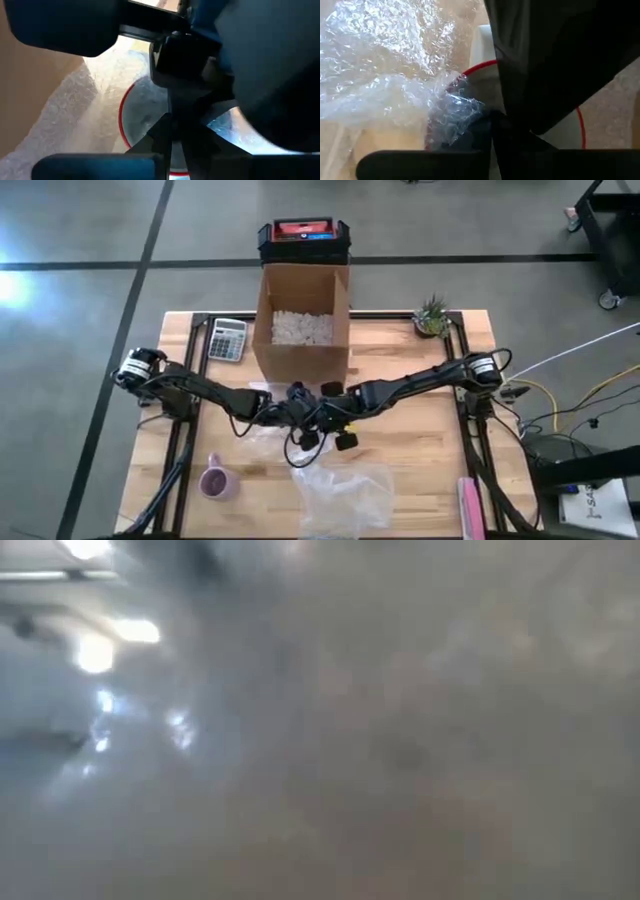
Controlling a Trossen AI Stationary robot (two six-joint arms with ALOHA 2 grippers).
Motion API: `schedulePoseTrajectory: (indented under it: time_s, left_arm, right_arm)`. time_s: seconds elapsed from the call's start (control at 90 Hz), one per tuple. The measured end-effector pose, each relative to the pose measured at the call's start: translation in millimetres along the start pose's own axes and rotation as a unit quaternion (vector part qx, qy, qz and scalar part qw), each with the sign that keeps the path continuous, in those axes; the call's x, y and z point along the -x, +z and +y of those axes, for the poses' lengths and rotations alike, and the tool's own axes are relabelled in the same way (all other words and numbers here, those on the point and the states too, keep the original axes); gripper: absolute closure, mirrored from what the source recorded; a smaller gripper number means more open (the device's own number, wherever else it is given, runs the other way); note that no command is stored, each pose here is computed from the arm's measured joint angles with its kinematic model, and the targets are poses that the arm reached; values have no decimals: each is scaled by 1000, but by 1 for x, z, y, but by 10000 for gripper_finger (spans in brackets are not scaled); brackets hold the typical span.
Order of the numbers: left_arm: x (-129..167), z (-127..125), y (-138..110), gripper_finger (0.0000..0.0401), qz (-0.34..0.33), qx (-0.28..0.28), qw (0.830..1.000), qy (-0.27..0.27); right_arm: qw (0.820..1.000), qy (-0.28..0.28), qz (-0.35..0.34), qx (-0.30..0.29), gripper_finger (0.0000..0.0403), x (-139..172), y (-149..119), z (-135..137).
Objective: Wrap mug
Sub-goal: Wrap the white mug with the bubble wrap
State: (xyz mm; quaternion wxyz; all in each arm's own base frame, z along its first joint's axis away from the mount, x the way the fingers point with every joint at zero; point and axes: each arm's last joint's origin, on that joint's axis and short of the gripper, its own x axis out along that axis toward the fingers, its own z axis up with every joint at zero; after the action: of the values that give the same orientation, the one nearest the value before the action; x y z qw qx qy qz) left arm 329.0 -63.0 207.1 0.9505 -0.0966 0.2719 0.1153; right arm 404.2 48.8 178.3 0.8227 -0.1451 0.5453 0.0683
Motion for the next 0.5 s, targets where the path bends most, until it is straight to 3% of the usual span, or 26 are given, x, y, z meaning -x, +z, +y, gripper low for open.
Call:
schedulePoseTrajectory:
  time_s: [0.3, 0.5]
  left_arm:
    - [0, 0, 1, 379, -4, 1, 1000, -2]
    - [0, 1, -2, 379, 4, 3, 1000, 5]
  right_arm:
    - [1000, -6, -25, 6, 403, 33, 2, -3]
    - [1000, -9, -27, -8, 403, 22, 3, -4]
